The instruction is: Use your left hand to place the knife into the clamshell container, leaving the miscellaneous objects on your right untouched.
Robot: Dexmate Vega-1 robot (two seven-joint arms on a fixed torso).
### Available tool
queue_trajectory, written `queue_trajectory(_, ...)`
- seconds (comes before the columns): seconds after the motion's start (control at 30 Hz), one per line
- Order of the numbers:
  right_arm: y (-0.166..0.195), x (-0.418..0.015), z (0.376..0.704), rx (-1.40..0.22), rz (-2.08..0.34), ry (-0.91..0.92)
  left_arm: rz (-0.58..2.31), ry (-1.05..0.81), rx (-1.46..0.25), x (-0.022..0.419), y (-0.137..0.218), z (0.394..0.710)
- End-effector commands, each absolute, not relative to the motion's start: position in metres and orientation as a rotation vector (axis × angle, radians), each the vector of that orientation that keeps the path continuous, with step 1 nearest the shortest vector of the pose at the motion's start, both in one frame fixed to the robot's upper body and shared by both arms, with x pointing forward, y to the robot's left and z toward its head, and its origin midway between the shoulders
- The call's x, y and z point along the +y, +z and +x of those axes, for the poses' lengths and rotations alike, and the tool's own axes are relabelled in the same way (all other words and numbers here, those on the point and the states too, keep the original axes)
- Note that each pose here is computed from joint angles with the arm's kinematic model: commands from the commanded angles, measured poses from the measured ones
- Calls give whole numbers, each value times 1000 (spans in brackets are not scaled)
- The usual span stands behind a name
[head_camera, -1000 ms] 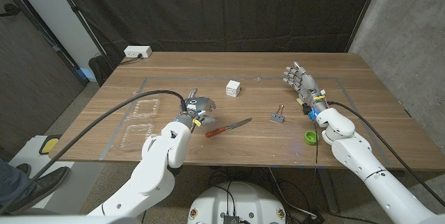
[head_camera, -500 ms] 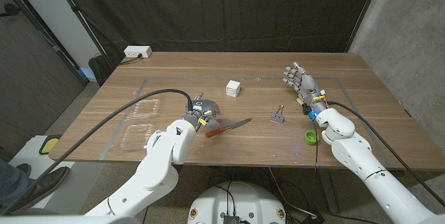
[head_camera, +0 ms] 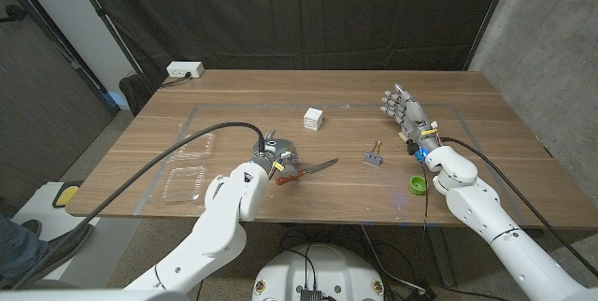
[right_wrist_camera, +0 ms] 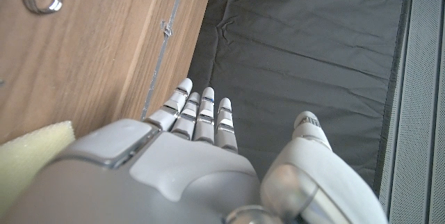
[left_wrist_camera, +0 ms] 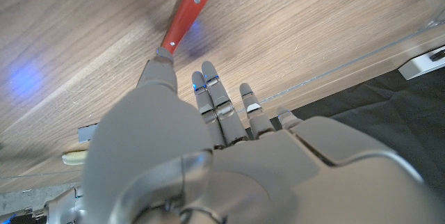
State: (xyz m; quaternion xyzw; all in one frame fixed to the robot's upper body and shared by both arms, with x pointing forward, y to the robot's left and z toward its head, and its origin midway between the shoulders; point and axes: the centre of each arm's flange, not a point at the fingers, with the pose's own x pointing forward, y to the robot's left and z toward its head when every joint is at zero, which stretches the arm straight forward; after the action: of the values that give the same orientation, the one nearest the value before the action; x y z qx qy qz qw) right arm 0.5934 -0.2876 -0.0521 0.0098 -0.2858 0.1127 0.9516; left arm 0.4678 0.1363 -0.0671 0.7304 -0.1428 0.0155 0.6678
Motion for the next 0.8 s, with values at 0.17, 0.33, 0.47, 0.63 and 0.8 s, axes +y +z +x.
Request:
queue_trajectory(0.17, -57, -289, 595, -565, 24, 234, 1635, 18, -288, 131, -78, 473)
queue_trajectory(0.33, -59, -290, 595, -563, 25, 236, 1638, 36, -282, 128, -80, 474)
queue_trajectory(0.47, -60, -290, 595, -561, 28, 236, 1650, 72, -281, 126, -82, 473)
queue_trajectory(0.63, -62, -291, 595, -558, 28, 239, 1653, 99, -275, 126, -84, 473)
queue_trajectory(0.8, -62, -291, 593, -560, 27, 236, 1650, 90, -278, 125, -86, 475)
